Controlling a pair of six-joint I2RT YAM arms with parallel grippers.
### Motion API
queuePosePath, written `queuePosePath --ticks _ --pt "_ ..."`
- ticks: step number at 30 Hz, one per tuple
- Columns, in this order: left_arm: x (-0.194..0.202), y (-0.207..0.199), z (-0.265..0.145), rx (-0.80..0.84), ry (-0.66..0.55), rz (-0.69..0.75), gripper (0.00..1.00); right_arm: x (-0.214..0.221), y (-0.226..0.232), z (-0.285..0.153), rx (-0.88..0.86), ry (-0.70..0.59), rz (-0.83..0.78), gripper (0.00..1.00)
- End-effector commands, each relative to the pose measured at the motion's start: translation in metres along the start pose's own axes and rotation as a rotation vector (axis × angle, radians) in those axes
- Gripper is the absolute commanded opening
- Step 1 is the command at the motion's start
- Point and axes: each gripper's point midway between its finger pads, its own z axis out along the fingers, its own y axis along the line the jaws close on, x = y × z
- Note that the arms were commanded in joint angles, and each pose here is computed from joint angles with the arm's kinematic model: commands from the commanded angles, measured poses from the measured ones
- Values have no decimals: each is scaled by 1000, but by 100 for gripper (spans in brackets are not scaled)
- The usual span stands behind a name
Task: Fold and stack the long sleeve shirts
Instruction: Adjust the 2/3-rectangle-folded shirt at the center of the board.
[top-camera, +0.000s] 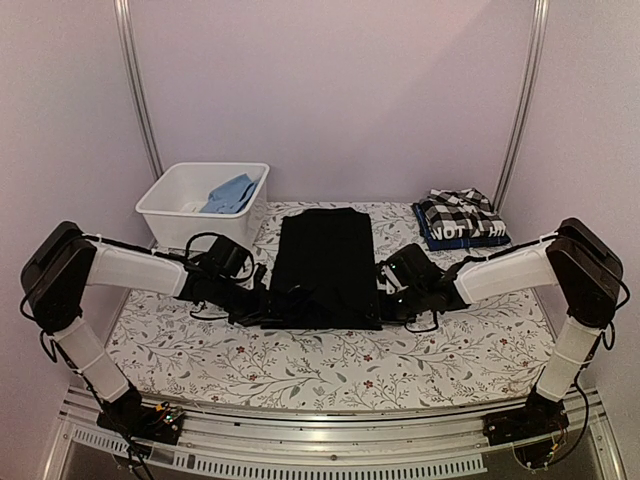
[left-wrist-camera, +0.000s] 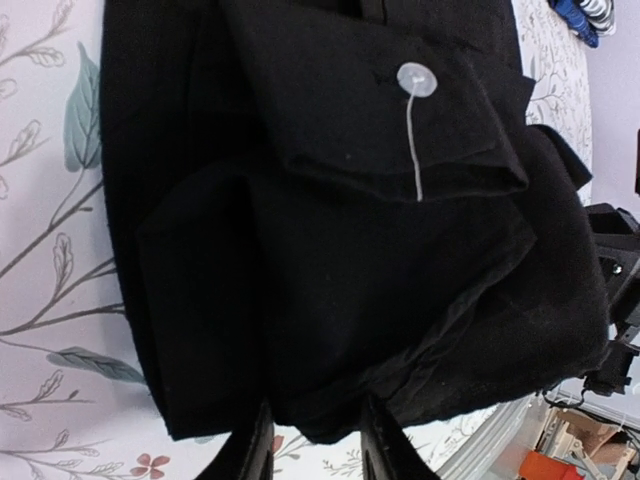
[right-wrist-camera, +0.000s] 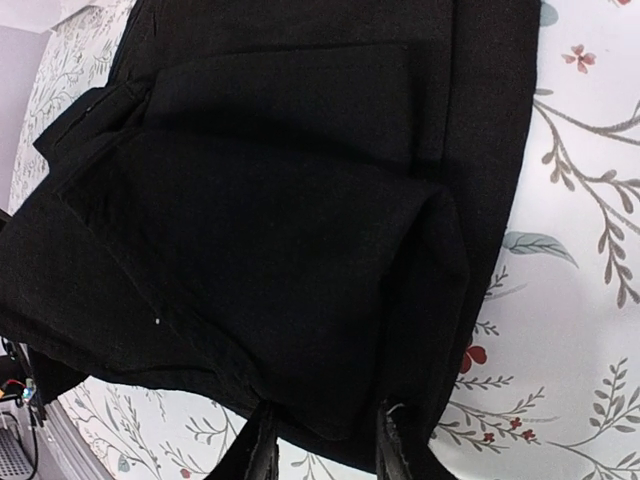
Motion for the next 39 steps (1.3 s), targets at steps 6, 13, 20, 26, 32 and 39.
queuePosePath --ticks 6,13,20,26,32,39 --pt "-18 -22 3 39 -33 43 8 -18 12 1 4 -37 -25 13" --pt "-34 -28 1 31 -61 48 0 -39 18 -1 29 -78 -29 0" --pt "-75 -32 0 40 -107 33 0 -82 7 2 44 -135 14 0" --pt "-117 -14 7 14 -159 -15 1 -119 -9 10 61 -158 34 0" --pt "-155 -8 9 -6 -207 -12 9 -144 -18 9 102 -170 2 3" --pt "-176 1 -5 -33 -256 -17 48 -159 -24 -2 154 -185 -34 22"
